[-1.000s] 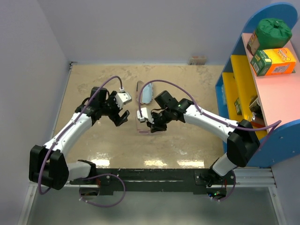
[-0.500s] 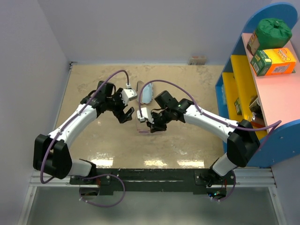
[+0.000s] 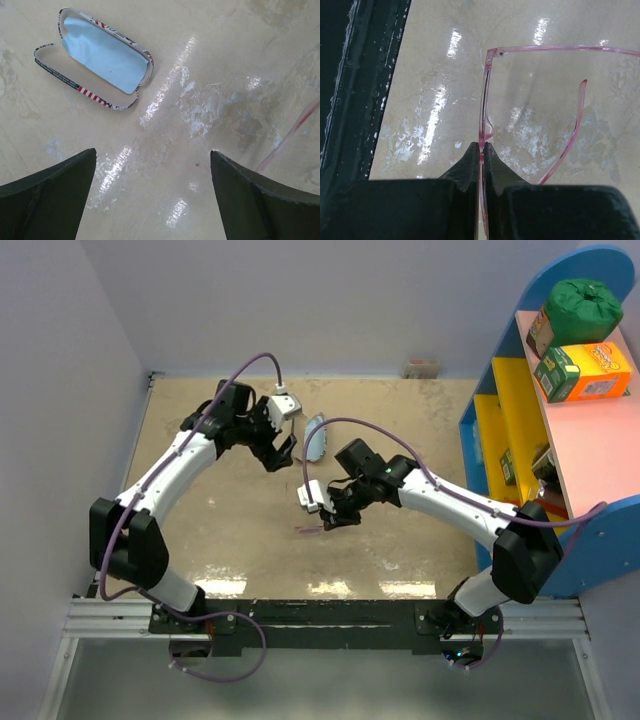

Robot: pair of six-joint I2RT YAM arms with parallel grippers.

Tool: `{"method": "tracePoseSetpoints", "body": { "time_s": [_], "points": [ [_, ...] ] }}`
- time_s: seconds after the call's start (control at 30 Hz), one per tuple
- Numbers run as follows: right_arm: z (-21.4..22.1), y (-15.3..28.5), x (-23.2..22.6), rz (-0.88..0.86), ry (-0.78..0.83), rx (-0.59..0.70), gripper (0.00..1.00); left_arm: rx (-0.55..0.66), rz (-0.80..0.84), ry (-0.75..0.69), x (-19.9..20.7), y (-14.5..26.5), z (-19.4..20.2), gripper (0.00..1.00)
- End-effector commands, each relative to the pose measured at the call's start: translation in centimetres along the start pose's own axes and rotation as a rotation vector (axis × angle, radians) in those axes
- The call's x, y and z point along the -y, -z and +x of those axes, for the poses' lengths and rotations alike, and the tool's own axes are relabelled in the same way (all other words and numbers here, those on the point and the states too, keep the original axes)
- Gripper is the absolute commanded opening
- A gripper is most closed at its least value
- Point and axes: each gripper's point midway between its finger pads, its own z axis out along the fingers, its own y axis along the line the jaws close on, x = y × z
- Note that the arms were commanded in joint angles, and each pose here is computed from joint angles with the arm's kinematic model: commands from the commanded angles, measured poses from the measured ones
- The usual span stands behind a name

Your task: Organize the sunglasses

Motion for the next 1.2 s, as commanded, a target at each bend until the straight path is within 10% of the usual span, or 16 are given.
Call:
{"method": "tracePoseSetpoints", "body": {
  "time_s": [0.0,0.9,1.17],
  "points": [
    [-1.7,1.1,-0.7,0.007,0.105,0.067,0.00,-0.016,0.020,0.050,0.0,-2.0,-0.6,1.00],
    [-3.5,4.0,4.0,0.304,0.098,0.068,0.00,-0.160,0.402,-0.116,12.1,-4.1,0.7,0.99],
    [-3.3,4.7,3.8,0.298,0.119,0.033,0.00,-0.085,0.254,-0.121,9.3,-3.4,-2.2,1.00]
  ]
}}
